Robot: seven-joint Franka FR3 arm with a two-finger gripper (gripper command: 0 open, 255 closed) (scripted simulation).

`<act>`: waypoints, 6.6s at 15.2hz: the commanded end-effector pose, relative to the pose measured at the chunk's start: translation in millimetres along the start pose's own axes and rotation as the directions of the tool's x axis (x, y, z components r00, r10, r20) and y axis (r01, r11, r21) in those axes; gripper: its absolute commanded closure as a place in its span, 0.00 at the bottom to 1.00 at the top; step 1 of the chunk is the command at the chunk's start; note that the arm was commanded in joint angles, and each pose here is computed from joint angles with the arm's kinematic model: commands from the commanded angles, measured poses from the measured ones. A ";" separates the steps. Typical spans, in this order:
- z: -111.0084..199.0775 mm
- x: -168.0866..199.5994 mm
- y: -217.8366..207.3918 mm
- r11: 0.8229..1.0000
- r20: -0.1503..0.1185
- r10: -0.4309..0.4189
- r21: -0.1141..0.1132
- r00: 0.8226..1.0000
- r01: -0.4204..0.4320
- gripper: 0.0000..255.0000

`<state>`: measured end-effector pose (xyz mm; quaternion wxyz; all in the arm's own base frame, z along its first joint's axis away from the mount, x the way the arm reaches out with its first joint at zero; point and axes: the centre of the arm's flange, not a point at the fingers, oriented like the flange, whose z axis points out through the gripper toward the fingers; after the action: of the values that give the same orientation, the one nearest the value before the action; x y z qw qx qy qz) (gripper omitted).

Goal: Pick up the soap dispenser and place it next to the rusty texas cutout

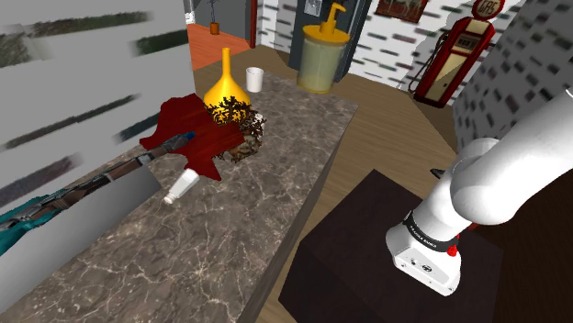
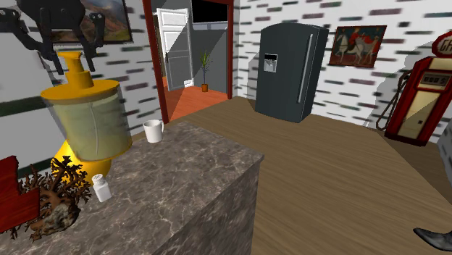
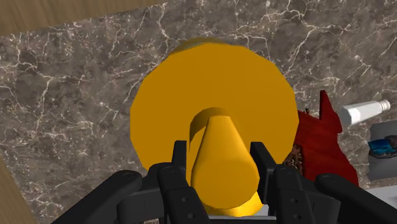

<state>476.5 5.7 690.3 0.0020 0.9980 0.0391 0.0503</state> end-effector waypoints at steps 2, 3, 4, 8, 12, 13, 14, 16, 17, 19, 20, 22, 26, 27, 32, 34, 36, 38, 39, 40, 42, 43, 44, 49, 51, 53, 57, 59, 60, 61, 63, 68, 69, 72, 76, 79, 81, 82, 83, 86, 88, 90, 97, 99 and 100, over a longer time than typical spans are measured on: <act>-0.1 0.1 -41.1 1.000 -0.001 0.001 0.000 1.000 -0.001 1.00; -0.2 -0.4 -54.2 1.000 -0.001 0.001 0.000 1.000 -0.001 1.00; -0.4 -0.9 -67.4 1.000 -0.001 0.001 0.000 1.000 -0.001 1.00; -1.2 -2.9 -120.2 1.000 -0.001 0.001 0.000 1.000 -0.001 1.00; -2.0 -4.8 -172.9 1.000 -0.001 0.001 0.000 1.000 -0.001 1.00; -2.1 -5.3 -186.1 1.000 -0.001 0.001 0.000 1.000 -0.001 1.00; -2.3 -5.8 -199.3 1.000 -0.001 0.001 0.000 1.000 -0.001 1.00; -2.7 -6.8 -225.7 1.000 -0.001 0.001 0.000 1.000 -0.001 1.00; -2.9 -7.3 -238.9 1.000 -0.001 0.001 0.000 1.000 -0.001 1.00; -3.3 -8.2 -265.3 1.000 -0.001 0.001 0.000 1.000 -0.001 1.00; -3.5 -8.7 -278.5 1.000 -0.001 0.001 0.000 1.000 -0.001 1.00; -3.9 -9.7 -304.8 1.000 -0.001 0.001 0.000 1.000 -0.001 1.00; -4.6 -11.7 -357.6 1.000 -0.001 0.001 0.000 1.000 -0.001 1.00; -4.8 -12.2 -370.8 1.000 -0.001 0.001 0.000 1.000 -0.001 1.00; -5.7 -14.6 -436.7 1.000 -0.001 0.001 0.000 1.000 -0.001 1.00; -6.2 -15.8 -469.5 1.000 -0.001 0.001 0.000 1.000 -0.001 1.00; 4.3 -16.9 -469.6 1.000 -0.001 0.001 0.000 1.000 -0.001 1.00; 14.8 -17.9 -469.6 1.000 -0.001 0.001 0.000 1.000 -0.001 1.00; 20.0 -18.5 -469.7 1.000 -0.001 0.001 0.000 1.000 -0.001 1.00; 25.3 -19.0 -469.7 1.000 -0.001 0.001 0.000 1.000 -0.001 1.00; 35.8 -20.1 -469.8 1.000 -0.001 0.001 0.000 1.000 -0.001 1.00; 41.0 -20.6 -469.9 1.000 -0.001 0.001 0.000 1.000 -0.001 1.00; 46.3 -21.1 -469.9 1.000 -0.001 0.001 0.000 1.000 -0.001 1.00; 72.6 -23.8 -470.1 1.000 -0.001 0.001 0.000 1.000 -0.001 1.00; 83.1 -24.8 -470.2 1.000 -0.001 0.001 0.000 1.000 -0.001 1.00; 93.6 -25.9 -470.3 1.000 -0.001 0.001 0.000 1.000 -0.001 1.00; 114.6 -28.0 -470.5 1.000 -0.001 0.001 0.000 1.000 -0.001 1.00; 125.1 -29.0 -470.5 1.000 -0.001 0.001 0.000 1.000 -0.001 1.00; 130.3 -29.6 -470.6 1.000 -0.001 0.001 0.000 1.000 -0.001 1.00; 135.6 -30.1 -470.6 1.000 -0.001 0.001 0.000 1.000 -0.001 1.00; 146.1 -31.2 -470.7 1.000 -0.001 0.001 0.000 1.000 -0.001 1.00; 172.3 -33.8 -470.9 1.000 -0.001 0.001 0.000 1.000 -0.001 1.00; 177.6 -34.3 -471.0 1.000 -0.001 0.001 0.000 1.000 -0.001 1.00; 193.4 -35.9 -471.1 1.000 -0.001 0.001 0.000 1.000 -0.001 1.00; 214.4 -38.0 -471.3 1.000 -0.001 0.001 0.000 1.000 -0.001 1.00; 230.1 -39.6 -471.4 1.000 -0.001 0.001 0.000 1.000 -0.001 1.00; 240.6 -40.7 -471.5 1.000 -0.001 0.001 0.000 1.000 -0.001 1.00; 245.9 -41.2 -471.5 1.000 -0.001 0.001 0.000 1.000 -0.001 1.00; 251.1 -41.7 -471.6 1.000 -0.001 0.001 0.000 1.000 -0.001 1.00; 264.2 -43.1 -471.6 1.000 -0.001 0.001 0.000 1.000 -0.001 1.00; 264.2 -43.1 -471.7 1.000 -0.001 0.001 0.000 1.000 -0.001 1.00; 264.2 -43.1 -471.7 1.000 -0.001 0.001 0.000 1.000 -0.001 1.00; 264.2 -43.1 -471.7 1.000 -0.001 0.001 0.000 1.000 -0.001 0.00; 264.2 -43.1 -471.7 1.000 -0.001 0.001 0.000 1.000 -0.001 0.00; 251.0 -43.1 -471.7 1.000 -0.001 0.001 0.000 1.000 -0.001 0.00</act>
<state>422.6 472.7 424.6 0.0022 0.9980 0.0384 0.0508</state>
